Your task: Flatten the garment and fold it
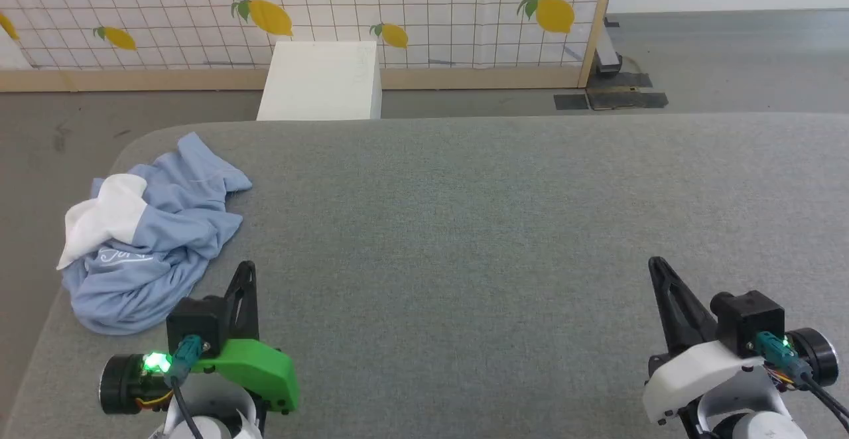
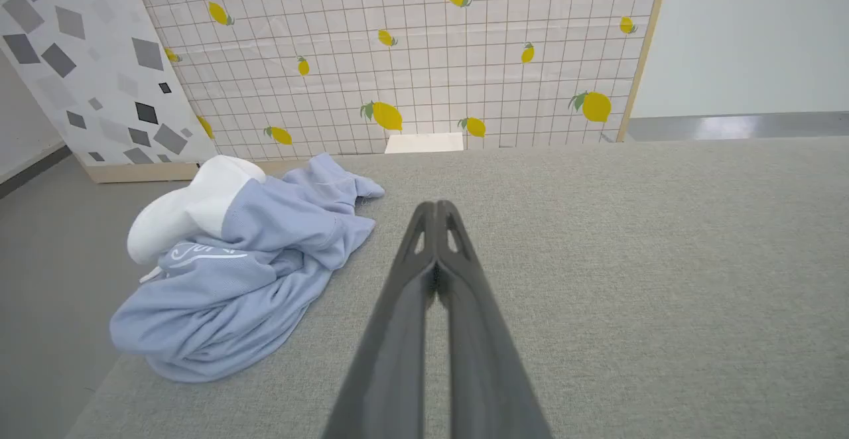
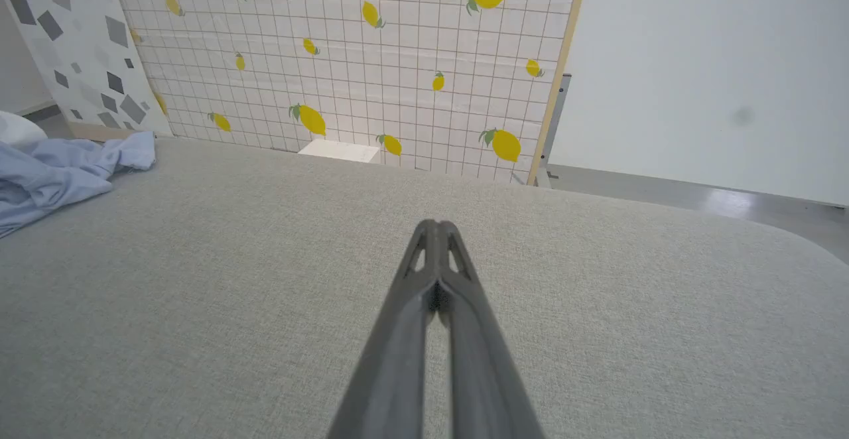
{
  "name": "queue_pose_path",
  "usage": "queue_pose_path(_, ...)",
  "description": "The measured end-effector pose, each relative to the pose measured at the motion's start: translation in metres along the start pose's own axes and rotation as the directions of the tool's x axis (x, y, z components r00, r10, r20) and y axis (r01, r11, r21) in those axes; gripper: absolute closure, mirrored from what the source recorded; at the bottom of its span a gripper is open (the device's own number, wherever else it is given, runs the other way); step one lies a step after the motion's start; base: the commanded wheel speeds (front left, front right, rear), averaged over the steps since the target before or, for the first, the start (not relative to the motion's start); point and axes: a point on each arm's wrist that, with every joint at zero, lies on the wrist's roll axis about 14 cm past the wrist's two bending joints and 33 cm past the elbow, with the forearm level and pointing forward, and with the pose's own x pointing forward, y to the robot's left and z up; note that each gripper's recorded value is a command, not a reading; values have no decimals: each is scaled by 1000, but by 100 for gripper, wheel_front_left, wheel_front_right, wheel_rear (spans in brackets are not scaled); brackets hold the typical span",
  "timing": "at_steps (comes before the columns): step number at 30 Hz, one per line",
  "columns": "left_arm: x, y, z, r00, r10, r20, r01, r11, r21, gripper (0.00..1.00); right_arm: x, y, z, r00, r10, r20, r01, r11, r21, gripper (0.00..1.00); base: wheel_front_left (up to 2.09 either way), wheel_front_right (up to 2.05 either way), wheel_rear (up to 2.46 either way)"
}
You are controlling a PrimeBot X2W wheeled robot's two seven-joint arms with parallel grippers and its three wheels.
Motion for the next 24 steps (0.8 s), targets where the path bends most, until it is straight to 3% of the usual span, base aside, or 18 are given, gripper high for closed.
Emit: queue_pose_path(24, 0, 0, 0, 1000, 0, 0, 0, 1000, 0, 100, 0, 0, 0, 1000, 0, 0, 0, 1000, 0, 100, 0, 0, 0)
